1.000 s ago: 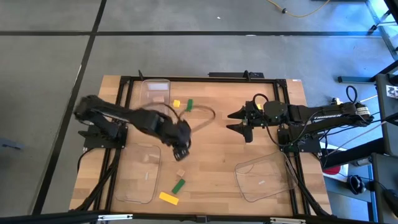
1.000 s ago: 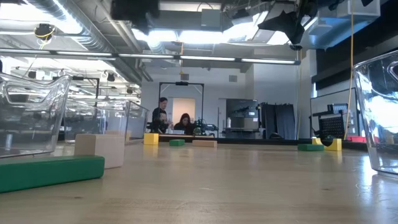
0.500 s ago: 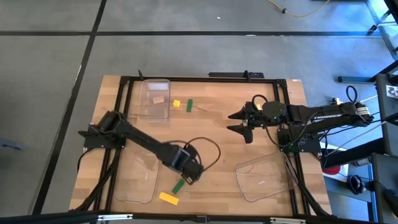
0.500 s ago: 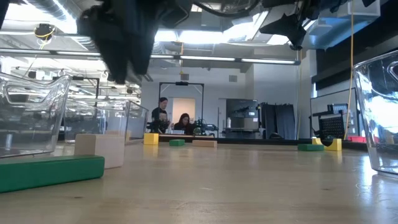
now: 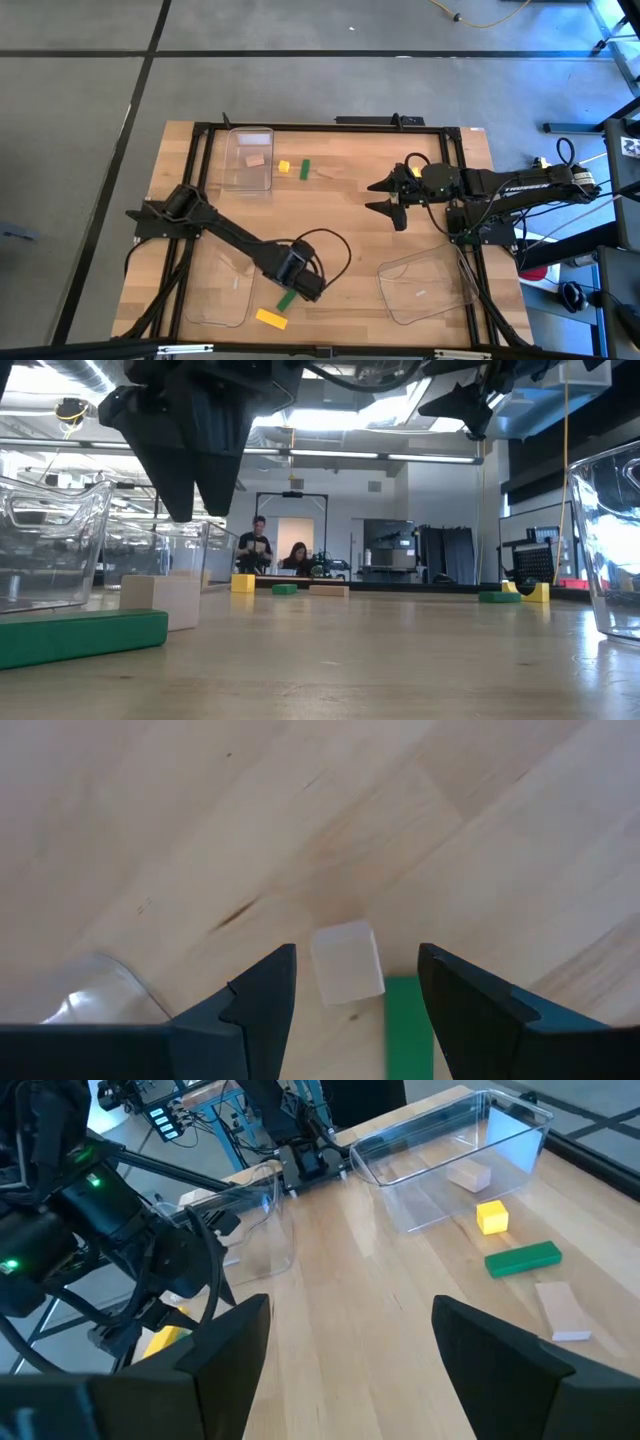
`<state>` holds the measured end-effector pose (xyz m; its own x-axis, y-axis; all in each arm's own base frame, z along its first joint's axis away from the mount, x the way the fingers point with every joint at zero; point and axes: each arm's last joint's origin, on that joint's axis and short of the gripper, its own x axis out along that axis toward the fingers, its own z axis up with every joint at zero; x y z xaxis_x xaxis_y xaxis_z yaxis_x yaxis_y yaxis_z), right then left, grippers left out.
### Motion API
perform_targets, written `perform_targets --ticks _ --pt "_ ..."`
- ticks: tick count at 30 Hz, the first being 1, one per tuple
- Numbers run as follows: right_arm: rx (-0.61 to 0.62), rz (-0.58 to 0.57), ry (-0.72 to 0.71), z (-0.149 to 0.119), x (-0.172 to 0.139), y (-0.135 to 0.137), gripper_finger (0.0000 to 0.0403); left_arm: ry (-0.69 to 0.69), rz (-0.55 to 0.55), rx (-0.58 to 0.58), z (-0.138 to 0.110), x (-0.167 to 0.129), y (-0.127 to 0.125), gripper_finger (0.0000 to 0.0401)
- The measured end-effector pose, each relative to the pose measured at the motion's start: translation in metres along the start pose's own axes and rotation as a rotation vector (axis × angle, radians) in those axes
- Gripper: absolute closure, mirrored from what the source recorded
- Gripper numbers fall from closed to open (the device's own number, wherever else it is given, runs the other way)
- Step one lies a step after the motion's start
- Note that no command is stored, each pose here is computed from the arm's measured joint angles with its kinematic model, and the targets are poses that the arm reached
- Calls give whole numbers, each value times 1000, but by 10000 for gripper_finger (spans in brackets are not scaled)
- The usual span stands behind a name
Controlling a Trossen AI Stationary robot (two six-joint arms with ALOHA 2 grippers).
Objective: Sort & place blocks by color
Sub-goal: Put the bottom brown block into the top left transparent bin
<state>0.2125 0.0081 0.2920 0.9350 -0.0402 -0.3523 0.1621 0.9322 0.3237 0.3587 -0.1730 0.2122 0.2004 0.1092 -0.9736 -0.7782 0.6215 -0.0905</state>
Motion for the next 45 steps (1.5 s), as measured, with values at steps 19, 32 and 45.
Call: perform_targets --ticks 19,32,45 --pt "-3 -3 8 -1 0 0 122 76 -7 6 -2 18 -6 150" --pt "-7 -7 17 -2 0 -1 122 91 16 21 -1 29 -5 153" --pt "-7 -7 18 -2 0 -1 122 150 11 11 -7 48 2 153"
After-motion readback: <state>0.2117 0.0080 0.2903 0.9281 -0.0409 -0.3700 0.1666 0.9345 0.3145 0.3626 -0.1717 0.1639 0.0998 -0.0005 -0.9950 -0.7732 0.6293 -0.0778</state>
